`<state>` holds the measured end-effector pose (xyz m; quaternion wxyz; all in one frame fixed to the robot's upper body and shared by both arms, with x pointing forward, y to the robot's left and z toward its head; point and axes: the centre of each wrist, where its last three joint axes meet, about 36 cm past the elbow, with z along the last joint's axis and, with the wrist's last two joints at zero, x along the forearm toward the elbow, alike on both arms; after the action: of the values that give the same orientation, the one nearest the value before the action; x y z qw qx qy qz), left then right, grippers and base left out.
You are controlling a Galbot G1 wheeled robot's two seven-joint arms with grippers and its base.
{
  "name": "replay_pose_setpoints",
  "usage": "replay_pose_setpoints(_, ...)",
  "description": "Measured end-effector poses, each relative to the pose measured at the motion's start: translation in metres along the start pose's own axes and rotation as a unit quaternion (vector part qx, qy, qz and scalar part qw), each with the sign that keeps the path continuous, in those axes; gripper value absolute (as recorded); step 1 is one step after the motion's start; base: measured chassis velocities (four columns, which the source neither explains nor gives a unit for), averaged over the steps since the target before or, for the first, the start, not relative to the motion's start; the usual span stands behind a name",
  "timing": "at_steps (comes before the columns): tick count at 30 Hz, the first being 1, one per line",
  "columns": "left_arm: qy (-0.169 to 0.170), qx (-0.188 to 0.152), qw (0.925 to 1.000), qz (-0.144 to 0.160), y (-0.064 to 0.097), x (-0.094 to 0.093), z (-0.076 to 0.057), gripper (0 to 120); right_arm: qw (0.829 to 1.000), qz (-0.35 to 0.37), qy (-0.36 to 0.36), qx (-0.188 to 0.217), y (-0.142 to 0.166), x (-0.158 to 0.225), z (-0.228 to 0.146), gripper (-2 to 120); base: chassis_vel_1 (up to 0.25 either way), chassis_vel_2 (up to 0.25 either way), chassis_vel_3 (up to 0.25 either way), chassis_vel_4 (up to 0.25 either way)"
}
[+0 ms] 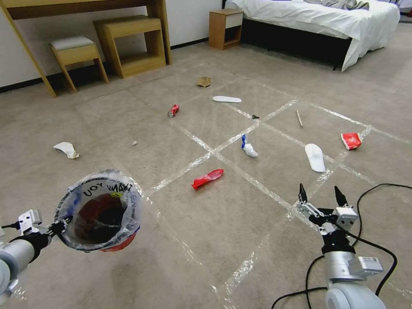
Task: Pick up the trash bin and place the garbage on the floor into it.
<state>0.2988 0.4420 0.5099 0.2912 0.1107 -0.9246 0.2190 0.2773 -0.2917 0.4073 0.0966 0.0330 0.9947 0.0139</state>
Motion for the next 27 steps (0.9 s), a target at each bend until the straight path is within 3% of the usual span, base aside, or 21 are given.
replay_pose_setpoints(27, -0.001, -0.001, 1.0, -0.002, 0.0017, -0.001, 0.0001, 0, 1.0, 0.0, 0.003, 0.001, 0.0, -0.0014, 0.0021, 100, -0.092, 0.096, 0.093, -0.096)
